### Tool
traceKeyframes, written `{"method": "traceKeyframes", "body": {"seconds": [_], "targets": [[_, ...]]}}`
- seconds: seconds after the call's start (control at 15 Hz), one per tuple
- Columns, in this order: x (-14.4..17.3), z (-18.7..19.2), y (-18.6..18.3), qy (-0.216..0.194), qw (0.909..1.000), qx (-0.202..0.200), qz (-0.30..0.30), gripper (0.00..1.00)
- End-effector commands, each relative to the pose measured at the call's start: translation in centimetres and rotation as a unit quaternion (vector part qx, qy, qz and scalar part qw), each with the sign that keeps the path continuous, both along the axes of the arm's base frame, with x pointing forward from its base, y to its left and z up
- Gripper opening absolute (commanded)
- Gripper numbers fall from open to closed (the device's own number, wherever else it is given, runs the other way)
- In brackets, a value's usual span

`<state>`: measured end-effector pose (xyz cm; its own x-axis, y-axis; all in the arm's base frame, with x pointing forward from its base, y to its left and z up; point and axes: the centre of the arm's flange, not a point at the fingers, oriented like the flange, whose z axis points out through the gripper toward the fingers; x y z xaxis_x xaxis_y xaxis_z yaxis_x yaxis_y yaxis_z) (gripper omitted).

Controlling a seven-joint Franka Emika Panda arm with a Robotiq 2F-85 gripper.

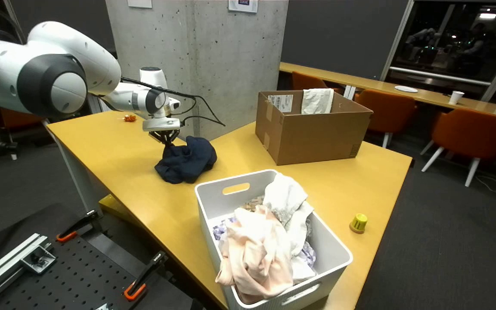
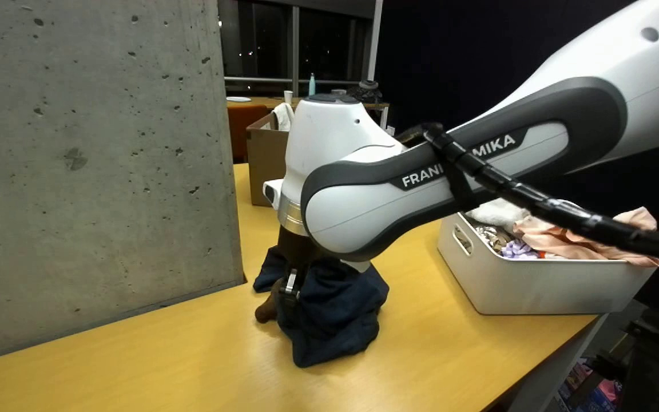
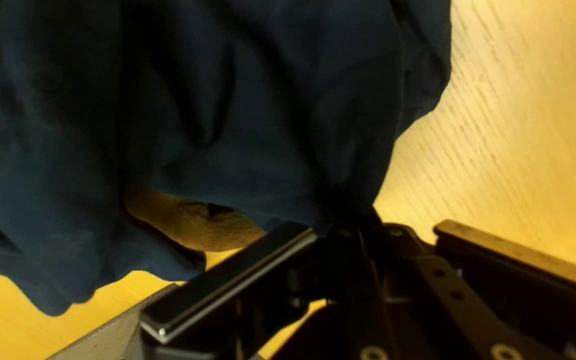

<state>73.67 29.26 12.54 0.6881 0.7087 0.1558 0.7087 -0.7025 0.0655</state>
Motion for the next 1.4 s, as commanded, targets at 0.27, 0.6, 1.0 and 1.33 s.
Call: {"method": "traceKeyframes", "body": {"seconds": [0.27,0.6,1.0,1.33], "targets": [[2.2,1.3,-0.5,-0.025,0.9995,-0.013,0.017,0.59],[2.6,2.8,-5.1,-0.035,0.9986,-0.034,-0.020,0.95],[1.4,0.5,-8.4,-0.025,0.9974,-0.047,-0.048,1.00],[0.5,-2.1,-8.9,-0.025,0.9975,-0.044,-0.049,1.00]]}}
